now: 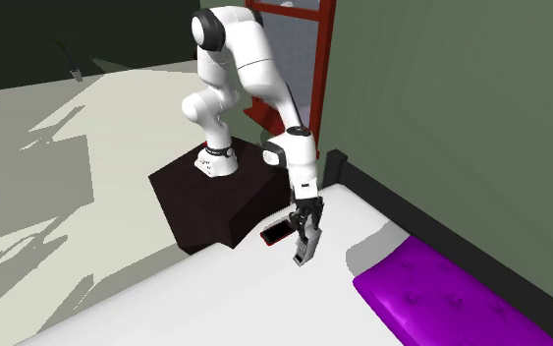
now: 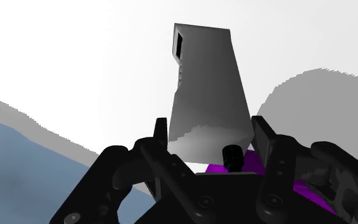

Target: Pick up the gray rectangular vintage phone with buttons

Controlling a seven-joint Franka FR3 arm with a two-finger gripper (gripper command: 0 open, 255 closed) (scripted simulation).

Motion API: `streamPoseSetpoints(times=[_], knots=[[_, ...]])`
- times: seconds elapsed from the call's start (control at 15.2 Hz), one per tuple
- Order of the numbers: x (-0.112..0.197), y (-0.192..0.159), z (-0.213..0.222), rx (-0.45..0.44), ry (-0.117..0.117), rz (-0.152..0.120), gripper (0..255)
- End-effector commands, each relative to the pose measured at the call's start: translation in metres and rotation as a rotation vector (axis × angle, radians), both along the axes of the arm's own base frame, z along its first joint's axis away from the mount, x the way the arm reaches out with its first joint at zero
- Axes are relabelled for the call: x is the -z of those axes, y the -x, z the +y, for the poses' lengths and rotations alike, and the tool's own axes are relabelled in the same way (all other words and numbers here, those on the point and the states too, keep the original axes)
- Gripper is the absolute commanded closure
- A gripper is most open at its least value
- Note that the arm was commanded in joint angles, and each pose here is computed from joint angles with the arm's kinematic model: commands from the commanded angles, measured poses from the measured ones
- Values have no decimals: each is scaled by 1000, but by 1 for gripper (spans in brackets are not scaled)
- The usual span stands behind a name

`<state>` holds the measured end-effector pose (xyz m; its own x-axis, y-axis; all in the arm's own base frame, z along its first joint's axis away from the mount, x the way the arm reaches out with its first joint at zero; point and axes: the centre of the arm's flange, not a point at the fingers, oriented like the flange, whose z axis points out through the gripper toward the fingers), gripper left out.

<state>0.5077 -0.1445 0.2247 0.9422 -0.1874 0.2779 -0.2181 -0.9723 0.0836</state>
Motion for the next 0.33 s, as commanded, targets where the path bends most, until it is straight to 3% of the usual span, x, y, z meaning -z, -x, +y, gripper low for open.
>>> streamPoseSetpoints(times=[0.0,0.26], knots=[[-11,0,1,0,0,0,255],[-22,0,1,0,0,0,255]])
